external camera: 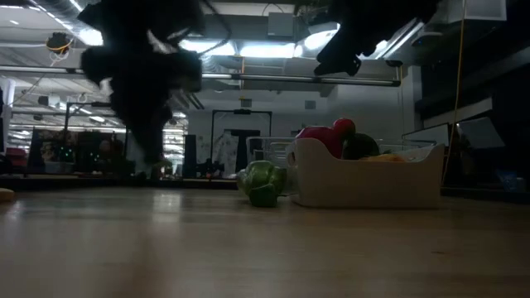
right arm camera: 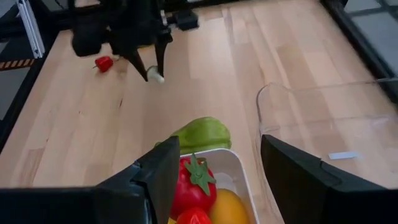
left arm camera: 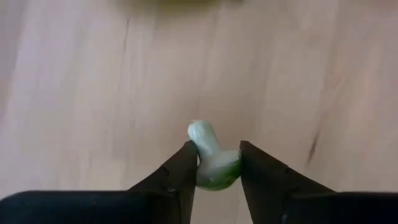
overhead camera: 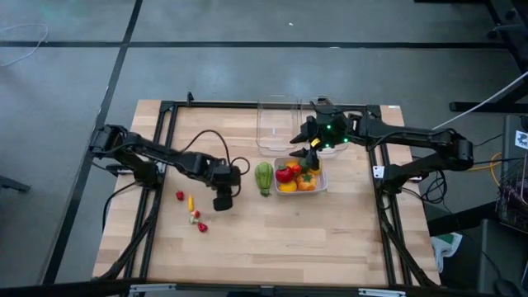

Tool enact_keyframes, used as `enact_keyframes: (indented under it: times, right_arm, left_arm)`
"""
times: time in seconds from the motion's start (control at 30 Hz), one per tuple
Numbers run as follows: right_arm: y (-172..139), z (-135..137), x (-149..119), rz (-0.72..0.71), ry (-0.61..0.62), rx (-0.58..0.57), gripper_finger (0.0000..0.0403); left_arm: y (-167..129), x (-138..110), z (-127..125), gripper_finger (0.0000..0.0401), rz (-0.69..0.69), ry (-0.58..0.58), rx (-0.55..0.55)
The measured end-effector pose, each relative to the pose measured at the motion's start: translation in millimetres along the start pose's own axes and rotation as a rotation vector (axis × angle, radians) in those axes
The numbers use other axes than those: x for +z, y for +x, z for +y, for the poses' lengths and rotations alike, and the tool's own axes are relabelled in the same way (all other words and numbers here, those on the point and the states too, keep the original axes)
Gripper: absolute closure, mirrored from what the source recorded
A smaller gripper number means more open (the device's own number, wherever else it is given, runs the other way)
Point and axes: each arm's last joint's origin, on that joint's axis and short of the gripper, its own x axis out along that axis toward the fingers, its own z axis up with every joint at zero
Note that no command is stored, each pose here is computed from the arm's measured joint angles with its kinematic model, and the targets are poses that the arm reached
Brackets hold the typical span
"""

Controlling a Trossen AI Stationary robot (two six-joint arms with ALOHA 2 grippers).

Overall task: Sort produce into baskets
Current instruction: Put the top green mushroom into the right transparent bin

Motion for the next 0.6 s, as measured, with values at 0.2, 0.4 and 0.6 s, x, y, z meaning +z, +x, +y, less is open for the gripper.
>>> enact_keyframes:
  times: [0.2,0.4,0.6]
  right_arm:
    - [14,-1,4,-0.046,0.037,0.098,0.0180]
    - [31,-4,8,-0.087,0.180,0.171,0.0180]
    - [41,-6,8,-0.082,0.387,0.189,0.0180]
  left_arm:
    - [-21,33,1,0.0292,-0.150,0.039,-0.027]
    - [-37,62,7,0.0292,-0.342,0.088,-0.042]
    - [-45,80,14,0.0292,-0.501,0.104,-0.040]
